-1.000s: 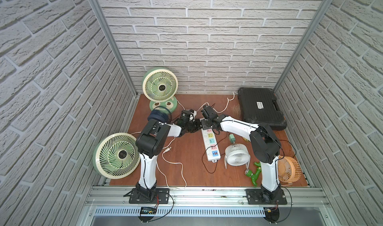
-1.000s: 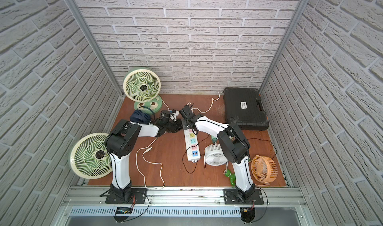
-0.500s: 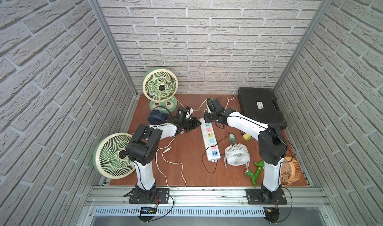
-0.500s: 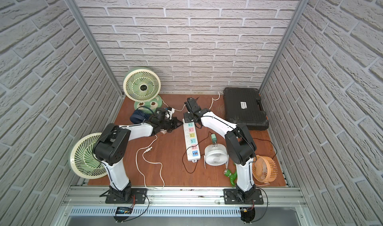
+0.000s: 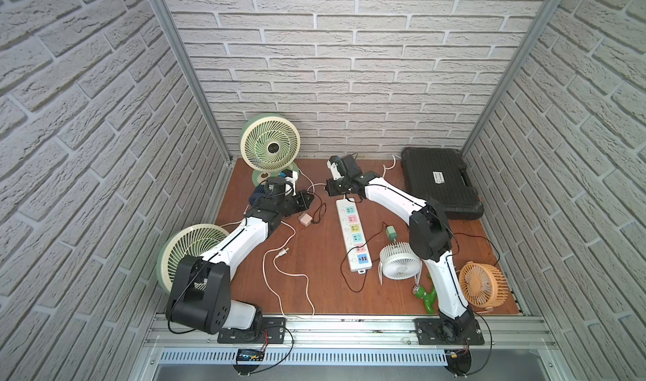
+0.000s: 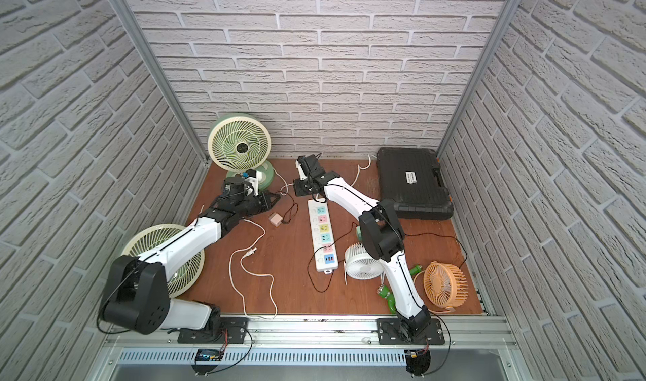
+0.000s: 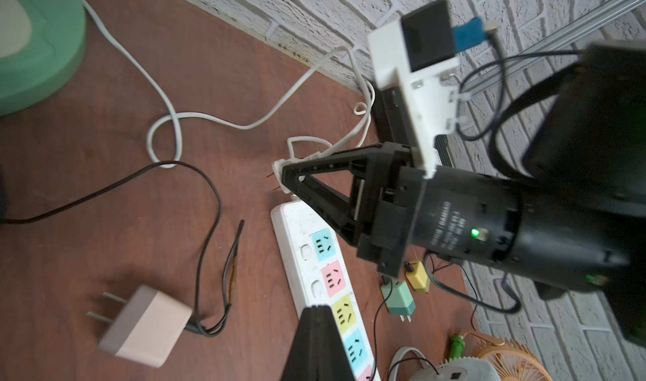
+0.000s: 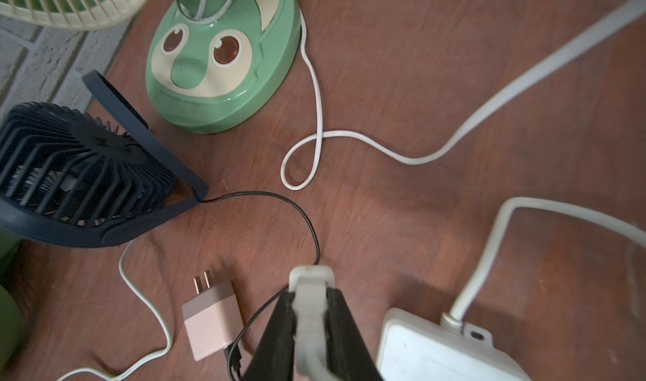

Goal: Unplug the desk fan from the power strip
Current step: Place the plug at the center of the board.

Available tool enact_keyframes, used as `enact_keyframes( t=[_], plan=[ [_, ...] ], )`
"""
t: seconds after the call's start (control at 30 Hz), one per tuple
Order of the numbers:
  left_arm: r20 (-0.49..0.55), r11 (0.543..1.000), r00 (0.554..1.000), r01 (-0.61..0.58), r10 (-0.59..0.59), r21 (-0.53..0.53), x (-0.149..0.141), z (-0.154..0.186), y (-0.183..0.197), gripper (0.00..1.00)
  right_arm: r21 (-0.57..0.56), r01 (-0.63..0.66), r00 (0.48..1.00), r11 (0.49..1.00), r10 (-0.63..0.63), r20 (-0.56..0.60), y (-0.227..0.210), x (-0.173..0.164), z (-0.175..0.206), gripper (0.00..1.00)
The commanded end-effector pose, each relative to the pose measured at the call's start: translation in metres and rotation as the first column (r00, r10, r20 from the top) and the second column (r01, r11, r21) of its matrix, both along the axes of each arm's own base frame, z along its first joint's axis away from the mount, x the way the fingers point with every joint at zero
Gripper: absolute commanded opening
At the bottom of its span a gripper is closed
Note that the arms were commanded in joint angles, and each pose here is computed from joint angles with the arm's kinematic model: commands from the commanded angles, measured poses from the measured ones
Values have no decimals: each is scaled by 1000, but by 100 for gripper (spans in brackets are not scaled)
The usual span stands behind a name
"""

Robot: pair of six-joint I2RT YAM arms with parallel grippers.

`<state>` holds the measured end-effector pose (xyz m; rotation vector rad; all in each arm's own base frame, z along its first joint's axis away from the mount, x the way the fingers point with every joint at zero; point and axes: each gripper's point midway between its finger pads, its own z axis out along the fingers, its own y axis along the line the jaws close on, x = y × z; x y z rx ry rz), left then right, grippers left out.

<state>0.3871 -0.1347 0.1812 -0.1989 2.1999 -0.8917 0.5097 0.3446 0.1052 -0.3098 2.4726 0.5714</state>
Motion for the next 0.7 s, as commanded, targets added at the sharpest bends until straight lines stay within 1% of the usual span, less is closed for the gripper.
enact_keyframes(
  t=[0.0, 0.27, 0.33, 0.43, 0.67],
  plan=[
    [-5, 998, 999, -32, 32, 45, -10, -6, 19, 0, 58, -14, 1000, 998, 14, 10, 13, 11, 10, 7],
    [8, 993, 995, -102, 102, 62, -27, -1, 50, 0, 67, 17, 1000, 998, -17, -10, 23, 41, -19, 8],
    [7, 991, 994, -113, 113, 72, -30, -1, 56, 0, 74, 24, 999, 997, -22, -28, 24, 44, -26, 9],
    [11, 988, 992, -128, 127, 84, -33, 1, 64, 0, 91, 31, 999, 995, -28, -36, 26, 49, -32, 14],
    [16, 984, 987, -159, 159, 81, -36, 2, 78, 0, 103, 44, 998, 994, -40, -42, 26, 52, -35, 19]
  ],
)
